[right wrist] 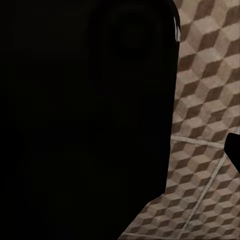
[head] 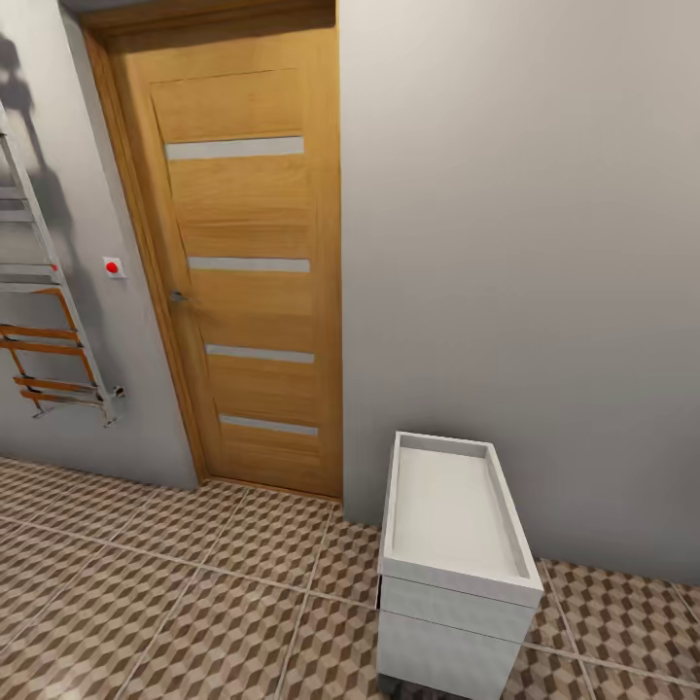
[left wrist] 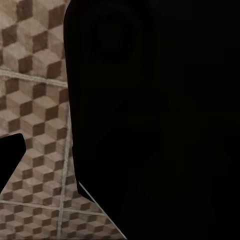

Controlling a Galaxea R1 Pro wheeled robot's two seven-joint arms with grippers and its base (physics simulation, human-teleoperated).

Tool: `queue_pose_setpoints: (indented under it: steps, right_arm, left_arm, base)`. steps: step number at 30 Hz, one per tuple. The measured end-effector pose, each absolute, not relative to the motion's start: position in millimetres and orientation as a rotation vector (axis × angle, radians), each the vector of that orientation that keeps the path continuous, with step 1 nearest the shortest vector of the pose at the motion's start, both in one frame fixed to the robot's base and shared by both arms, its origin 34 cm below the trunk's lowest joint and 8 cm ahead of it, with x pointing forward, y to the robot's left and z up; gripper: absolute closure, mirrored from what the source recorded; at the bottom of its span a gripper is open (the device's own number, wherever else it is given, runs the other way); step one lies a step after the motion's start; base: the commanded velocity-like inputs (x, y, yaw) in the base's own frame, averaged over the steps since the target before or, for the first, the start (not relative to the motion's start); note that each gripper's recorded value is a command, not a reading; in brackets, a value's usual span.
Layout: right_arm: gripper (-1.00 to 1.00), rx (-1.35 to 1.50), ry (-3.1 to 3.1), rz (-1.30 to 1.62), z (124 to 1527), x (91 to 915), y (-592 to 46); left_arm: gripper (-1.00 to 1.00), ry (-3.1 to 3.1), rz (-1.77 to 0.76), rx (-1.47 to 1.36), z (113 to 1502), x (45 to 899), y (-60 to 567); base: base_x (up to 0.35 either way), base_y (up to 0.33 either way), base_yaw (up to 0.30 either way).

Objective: Take the four mousetraps from the cabinet in the bathroom and place them on the bathroom floor. Make sure all four end up on the same floor surface, and ensure that at least two of them are either under or directly next to the same bathroom sink.

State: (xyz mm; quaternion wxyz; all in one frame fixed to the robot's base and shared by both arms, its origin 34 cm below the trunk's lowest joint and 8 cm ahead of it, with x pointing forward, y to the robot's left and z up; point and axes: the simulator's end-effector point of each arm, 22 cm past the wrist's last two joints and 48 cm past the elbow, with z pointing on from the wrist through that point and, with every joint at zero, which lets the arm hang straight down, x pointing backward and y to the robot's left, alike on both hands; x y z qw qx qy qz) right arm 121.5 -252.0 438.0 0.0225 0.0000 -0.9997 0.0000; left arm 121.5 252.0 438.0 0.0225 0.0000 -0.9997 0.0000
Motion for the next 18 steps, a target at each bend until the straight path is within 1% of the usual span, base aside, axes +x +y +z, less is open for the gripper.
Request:
queue_pose_setpoints:
  steps: [18]
  right_arm:
    - [-1.00,-0.003,-3.102,0.018,438.0,123.4,-260.2]
  left_arm:
    - [-1.00,-3.129,0.009,0.013,437.6,136.1,248.1]
  base:
    - [0.000,0.000,0.000]
